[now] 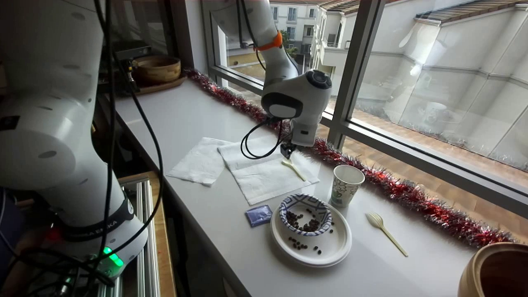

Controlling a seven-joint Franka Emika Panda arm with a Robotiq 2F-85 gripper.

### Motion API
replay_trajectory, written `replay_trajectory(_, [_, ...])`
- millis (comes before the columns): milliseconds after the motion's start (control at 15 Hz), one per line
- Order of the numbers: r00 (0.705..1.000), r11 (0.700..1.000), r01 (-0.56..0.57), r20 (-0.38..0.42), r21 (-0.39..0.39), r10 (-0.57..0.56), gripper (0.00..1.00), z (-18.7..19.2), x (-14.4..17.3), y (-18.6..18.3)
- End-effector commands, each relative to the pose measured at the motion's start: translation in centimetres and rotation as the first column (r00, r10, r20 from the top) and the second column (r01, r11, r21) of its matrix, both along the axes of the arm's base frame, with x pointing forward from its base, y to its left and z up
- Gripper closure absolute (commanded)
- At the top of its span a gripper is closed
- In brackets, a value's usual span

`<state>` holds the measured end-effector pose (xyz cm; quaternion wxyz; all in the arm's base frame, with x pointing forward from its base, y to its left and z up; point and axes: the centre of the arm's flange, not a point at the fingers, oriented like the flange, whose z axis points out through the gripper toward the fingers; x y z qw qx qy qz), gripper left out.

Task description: Take a scoop out of the bowl using the spoon and empty it into the cup then place the spoon back

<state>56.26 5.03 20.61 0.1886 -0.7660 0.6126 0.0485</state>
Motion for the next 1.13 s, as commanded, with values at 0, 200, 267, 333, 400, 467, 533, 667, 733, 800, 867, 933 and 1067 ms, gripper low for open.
replay_trajectory(0, [0.983,0.983,-0.184,-0.018,-0.031,0.183,0.04,6.7,-3.8,-2.3])
replay_trajectory(200, [0.952,0.944,-0.304,-0.083,-0.125,0.296,0.0,10.6,-6.0,-3.8])
replay_trajectory(267, [0.938,0.925,-0.344,-0.102,-0.163,0.331,0.0,11.6,-6.7,-4.2])
replay_trajectory(333, [0.927,0.903,-0.374,-0.118,-0.212,0.357,0.0,12.6,-7.6,-4.2])
replay_trajectory(400, [0.91,0.875,-0.414,-0.134,-0.25,0.392,0.0,13.7,-8.6,-4.1])
replay_trajectory(467, [0.892,0.844,-0.452,-0.146,-0.288,0.428,0.0,14.7,-9.4,-3.9])
replay_trajectory(533, [0.873,0.81,-0.488,-0.158,-0.326,0.462,0.0,15.7,-10.3,-3.7])
replay_trajectory(667, [0.833,0.735,-0.546,-0.17,-0.401,0.526,0.0,17.6,-12.1,-3.0])
replay_trajectory(733, [0.859,0.789,-0.51,-0.163,-0.343,0.485,0.0,15.0,-8.6,-3.8])
replay_trajectory(800, [0.847,0.765,-0.529,-0.165,-0.367,0.506,0.0,16.0,-9.4,-3.4])
replay_trajectory(867, [0.84,0.752,-0.538,-0.164,-0.38,0.518,0.0,16.6,-10.1,-3.1])
replay_trajectory(933, [0.837,0.747,-0.54,-0.162,-0.387,0.522,0.0,16.9,-10.5,-3.1])
replay_trajectory(1067, [0.836,0.744,-0.542,-0.164,-0.39,0.524,0.0,16.9,-10.8,-3.1])
